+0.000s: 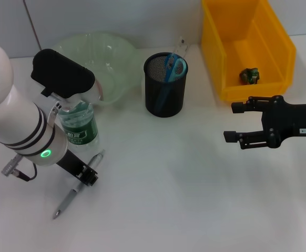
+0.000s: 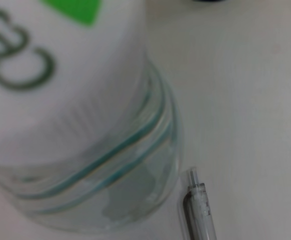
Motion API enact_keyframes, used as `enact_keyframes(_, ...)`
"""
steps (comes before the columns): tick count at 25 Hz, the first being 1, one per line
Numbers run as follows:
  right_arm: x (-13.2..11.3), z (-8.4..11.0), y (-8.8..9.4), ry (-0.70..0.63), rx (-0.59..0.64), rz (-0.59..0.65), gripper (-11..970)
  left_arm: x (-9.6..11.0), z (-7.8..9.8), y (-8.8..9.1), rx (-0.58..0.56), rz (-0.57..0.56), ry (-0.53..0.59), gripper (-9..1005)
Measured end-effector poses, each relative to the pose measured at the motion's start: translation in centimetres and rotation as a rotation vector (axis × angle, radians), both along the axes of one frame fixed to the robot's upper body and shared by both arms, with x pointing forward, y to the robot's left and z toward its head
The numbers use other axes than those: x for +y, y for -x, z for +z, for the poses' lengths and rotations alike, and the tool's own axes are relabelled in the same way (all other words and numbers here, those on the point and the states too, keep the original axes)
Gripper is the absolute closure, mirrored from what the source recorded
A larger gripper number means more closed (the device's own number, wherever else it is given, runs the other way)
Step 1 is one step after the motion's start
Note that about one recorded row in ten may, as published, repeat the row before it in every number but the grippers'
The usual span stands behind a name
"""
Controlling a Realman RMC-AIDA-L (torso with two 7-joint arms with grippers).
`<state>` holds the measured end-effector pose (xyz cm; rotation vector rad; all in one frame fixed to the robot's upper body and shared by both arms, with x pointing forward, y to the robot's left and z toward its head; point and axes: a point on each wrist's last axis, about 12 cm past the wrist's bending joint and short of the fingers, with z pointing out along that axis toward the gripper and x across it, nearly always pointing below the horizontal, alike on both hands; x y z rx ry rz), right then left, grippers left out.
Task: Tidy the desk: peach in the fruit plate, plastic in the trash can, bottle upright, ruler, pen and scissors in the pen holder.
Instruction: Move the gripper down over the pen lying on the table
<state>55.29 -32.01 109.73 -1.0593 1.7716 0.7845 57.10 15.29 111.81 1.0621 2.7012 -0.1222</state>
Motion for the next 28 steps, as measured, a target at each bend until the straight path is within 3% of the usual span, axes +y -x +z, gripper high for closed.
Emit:
enact_keyframes(13,-0.11,0.00,0.06,-0.001,-0.001,-0.004,143,-0.03,-0.15,-0.17,0.005,-0.004,-0.015,652)
enact_keyframes(28,-0.01,-0.01,0.11,-0.003,-0.008,0.002,143,-0.04,-0.39,-0.19,0.013,-0.012,-0.019,763)
